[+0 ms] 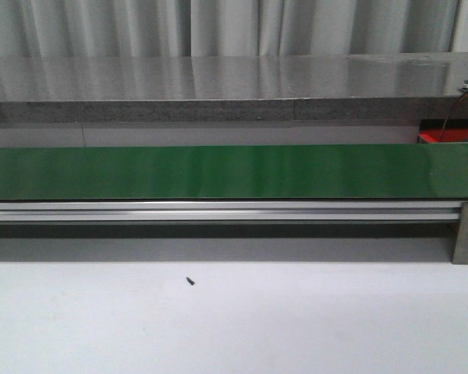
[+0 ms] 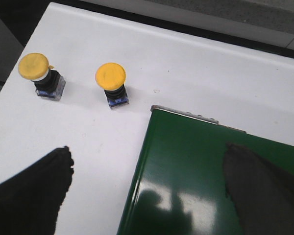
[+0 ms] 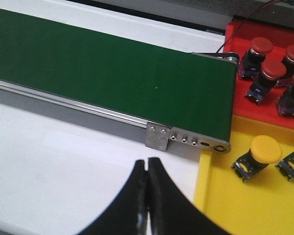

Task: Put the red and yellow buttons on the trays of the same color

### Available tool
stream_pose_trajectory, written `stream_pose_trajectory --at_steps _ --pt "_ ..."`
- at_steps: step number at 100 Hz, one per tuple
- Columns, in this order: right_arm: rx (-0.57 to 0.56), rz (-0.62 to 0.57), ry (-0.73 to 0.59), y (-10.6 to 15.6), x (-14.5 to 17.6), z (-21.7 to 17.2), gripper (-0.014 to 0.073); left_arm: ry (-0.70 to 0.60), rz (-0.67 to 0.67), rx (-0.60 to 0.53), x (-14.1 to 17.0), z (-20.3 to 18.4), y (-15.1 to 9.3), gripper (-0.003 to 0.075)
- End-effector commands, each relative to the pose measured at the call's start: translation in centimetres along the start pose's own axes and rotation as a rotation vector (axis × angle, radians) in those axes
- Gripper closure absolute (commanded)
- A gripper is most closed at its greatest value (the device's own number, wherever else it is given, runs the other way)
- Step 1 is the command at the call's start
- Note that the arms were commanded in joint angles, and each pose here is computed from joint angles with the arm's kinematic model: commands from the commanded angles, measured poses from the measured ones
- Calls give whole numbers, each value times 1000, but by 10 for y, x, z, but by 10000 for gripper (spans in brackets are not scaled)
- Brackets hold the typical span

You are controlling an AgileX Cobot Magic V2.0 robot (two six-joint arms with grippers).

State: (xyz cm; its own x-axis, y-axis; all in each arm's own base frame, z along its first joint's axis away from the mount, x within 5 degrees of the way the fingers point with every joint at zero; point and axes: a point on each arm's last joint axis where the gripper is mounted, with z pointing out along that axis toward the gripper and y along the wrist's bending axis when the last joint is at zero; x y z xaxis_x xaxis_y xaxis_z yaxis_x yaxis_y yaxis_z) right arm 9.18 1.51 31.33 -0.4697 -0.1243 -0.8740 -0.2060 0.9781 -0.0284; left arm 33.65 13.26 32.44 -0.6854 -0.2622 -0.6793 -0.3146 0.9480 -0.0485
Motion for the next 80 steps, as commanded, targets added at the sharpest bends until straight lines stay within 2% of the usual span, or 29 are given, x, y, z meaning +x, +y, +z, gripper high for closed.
stream_pose_trajectory --at_steps 1,40,80 --pt "17 -1 -83 -1 -12 -4 663 -121 -9 -14 -24 -1 3 122" --pt "17 -1 -83 -1 -12 -4 663 -69 -53 -49 -41 79 31 122" --pt "17 -1 -83 -1 -12 -4 663 -90 -71 -57 -40 121 37 122"
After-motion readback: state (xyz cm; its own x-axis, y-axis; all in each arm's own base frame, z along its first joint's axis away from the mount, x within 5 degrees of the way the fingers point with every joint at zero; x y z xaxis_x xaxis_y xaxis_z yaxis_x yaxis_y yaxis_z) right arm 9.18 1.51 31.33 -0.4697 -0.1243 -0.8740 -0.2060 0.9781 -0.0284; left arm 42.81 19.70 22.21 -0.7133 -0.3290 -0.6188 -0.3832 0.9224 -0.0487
